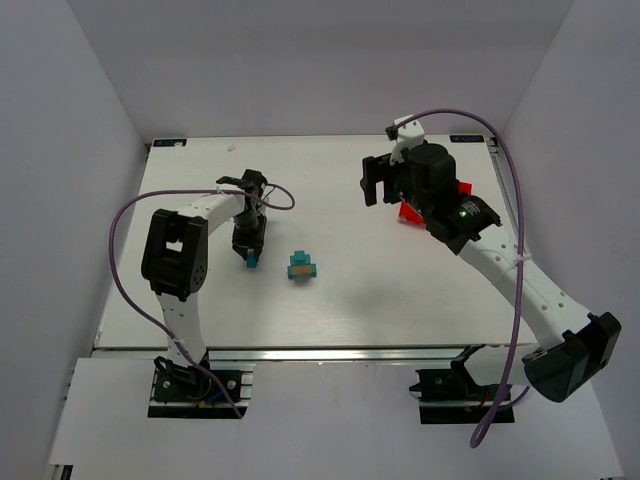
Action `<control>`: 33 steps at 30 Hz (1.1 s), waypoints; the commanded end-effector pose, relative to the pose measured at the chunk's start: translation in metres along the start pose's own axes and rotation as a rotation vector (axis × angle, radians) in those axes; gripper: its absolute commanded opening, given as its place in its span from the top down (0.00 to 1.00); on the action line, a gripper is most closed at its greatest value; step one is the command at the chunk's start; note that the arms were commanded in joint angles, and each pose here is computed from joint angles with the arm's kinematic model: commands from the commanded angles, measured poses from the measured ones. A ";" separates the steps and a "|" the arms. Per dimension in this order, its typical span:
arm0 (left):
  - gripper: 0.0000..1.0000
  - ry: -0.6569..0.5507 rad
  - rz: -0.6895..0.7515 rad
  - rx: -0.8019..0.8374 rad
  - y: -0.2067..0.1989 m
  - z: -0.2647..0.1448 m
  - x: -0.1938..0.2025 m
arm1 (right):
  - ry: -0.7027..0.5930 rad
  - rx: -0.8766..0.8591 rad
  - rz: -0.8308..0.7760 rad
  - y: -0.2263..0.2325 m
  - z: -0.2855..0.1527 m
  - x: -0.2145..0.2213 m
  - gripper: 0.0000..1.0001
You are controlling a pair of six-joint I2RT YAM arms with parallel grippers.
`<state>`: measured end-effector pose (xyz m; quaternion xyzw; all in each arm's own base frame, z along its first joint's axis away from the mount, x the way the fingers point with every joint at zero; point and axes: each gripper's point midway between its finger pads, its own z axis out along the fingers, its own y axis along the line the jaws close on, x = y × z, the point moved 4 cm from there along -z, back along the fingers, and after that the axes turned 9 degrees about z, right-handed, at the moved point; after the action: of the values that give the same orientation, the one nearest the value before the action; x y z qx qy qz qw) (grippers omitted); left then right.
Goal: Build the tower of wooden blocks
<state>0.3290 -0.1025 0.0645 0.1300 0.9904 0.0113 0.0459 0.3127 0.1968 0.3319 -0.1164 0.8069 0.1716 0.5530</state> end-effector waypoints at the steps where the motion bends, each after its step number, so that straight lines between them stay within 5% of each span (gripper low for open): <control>1: 0.84 -0.045 0.006 -0.003 0.002 -0.004 -0.012 | -0.056 -0.015 -0.001 0.001 -0.003 -0.020 0.11; 4: 0.63 -0.050 -0.008 -0.017 0.003 -0.006 -0.013 | -0.055 -0.021 -0.002 0.002 -0.003 -0.020 0.11; 10: 0.56 -0.115 -0.056 -0.065 0.002 -0.016 -0.014 | -0.055 -0.028 -0.005 0.003 -0.003 -0.020 0.11; 13: 0.44 -0.171 -0.080 -0.045 -0.002 -0.016 -0.012 | -0.055 -0.033 -0.008 0.004 -0.003 -0.020 0.11; 26: 0.45 -0.421 -0.258 -0.097 0.008 -0.036 0.000 | -0.048 -0.061 -0.016 0.007 0.001 -0.016 0.11; 33: 0.38 -0.389 -0.233 -0.072 0.003 -0.022 -0.002 | -0.052 -0.060 -0.019 0.007 0.001 -0.017 0.11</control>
<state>0.3218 -0.0959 0.0855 0.0147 0.9741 0.0246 0.2244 0.3109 0.2012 0.3317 -0.1350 0.8045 0.1865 0.5475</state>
